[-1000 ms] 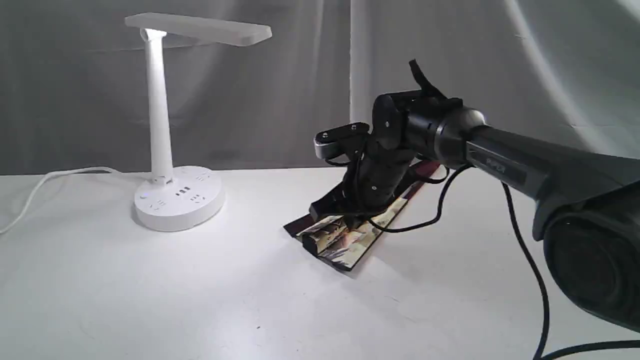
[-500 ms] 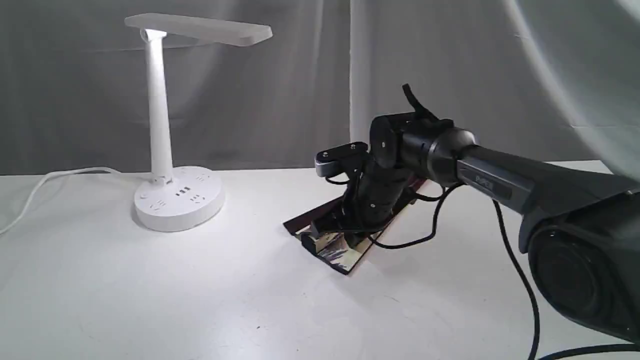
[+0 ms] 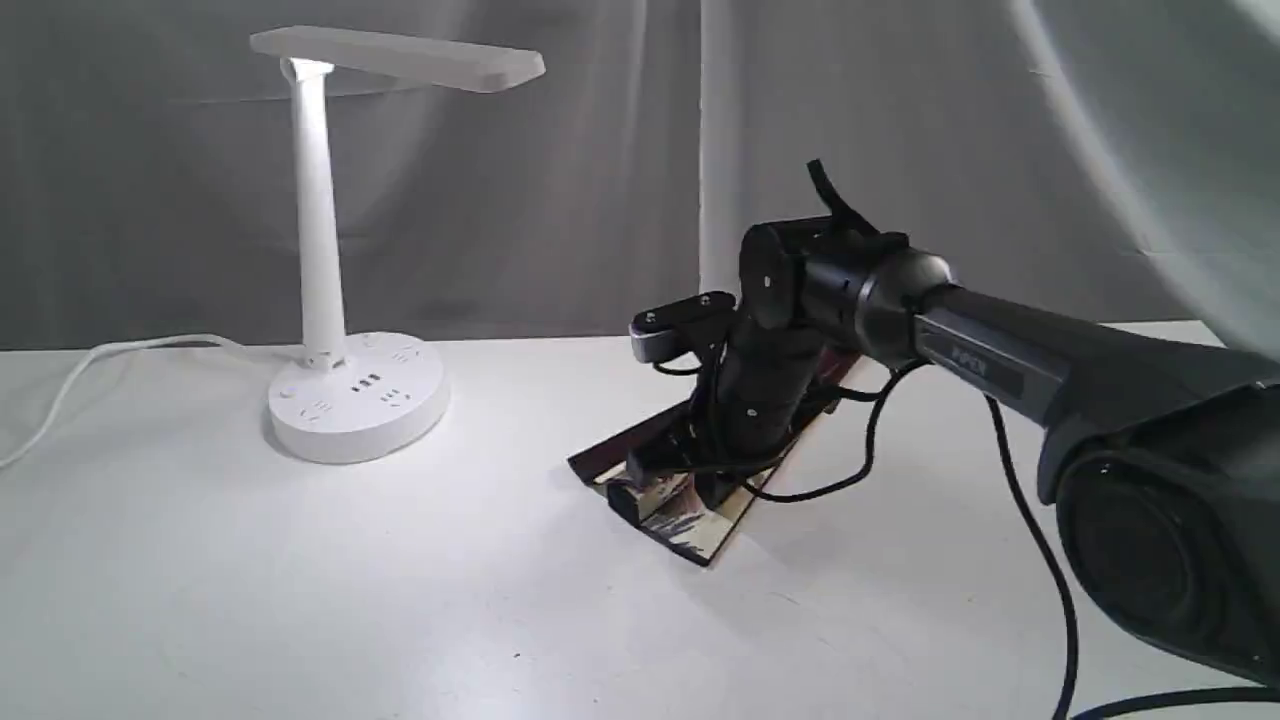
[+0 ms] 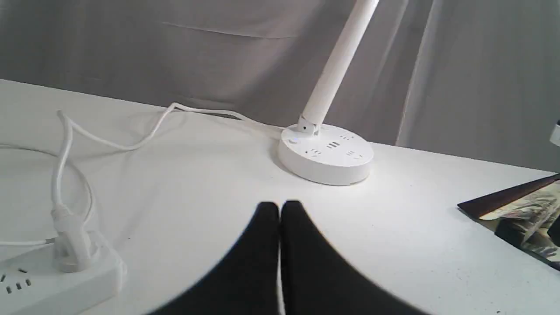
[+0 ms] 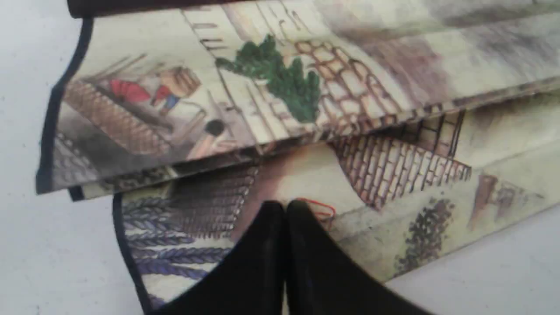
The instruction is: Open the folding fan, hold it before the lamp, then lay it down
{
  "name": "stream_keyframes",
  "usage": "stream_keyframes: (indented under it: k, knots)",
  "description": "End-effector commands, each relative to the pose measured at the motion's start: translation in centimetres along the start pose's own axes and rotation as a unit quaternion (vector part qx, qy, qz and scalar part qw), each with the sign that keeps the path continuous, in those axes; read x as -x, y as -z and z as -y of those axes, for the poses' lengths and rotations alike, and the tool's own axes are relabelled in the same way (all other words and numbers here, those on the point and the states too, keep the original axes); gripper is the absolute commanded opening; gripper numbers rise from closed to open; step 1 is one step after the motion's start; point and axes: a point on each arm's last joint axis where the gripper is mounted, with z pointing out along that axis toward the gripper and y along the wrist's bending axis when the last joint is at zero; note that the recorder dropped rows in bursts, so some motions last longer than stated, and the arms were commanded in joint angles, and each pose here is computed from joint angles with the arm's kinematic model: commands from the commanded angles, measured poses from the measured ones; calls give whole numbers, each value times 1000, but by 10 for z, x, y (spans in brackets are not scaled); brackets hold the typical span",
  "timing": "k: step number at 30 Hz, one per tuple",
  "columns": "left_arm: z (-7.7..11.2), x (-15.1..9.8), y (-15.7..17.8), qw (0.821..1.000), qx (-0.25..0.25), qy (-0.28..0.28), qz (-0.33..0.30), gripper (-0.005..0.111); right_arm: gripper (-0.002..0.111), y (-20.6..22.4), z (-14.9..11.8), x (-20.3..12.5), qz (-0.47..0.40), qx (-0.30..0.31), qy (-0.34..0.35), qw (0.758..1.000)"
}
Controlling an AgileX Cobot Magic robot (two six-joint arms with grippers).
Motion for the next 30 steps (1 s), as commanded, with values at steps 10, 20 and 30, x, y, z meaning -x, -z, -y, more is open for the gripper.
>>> stream_keyframes:
  k: [10, 20, 30]
  knots:
    - [0, -1, 0, 1000, 0, 5, 1, 0, 0, -20, -31, -23, -114, 33, 33, 992]
    - [0, -1, 0, 1000, 0, 5, 1, 0, 0, -22, -86, -22, -117, 43, 78, 989]
    - [0, -1, 0, 1000, 0, 5, 1, 0, 0, -15, -152, -26, -112, 54, 138, 983]
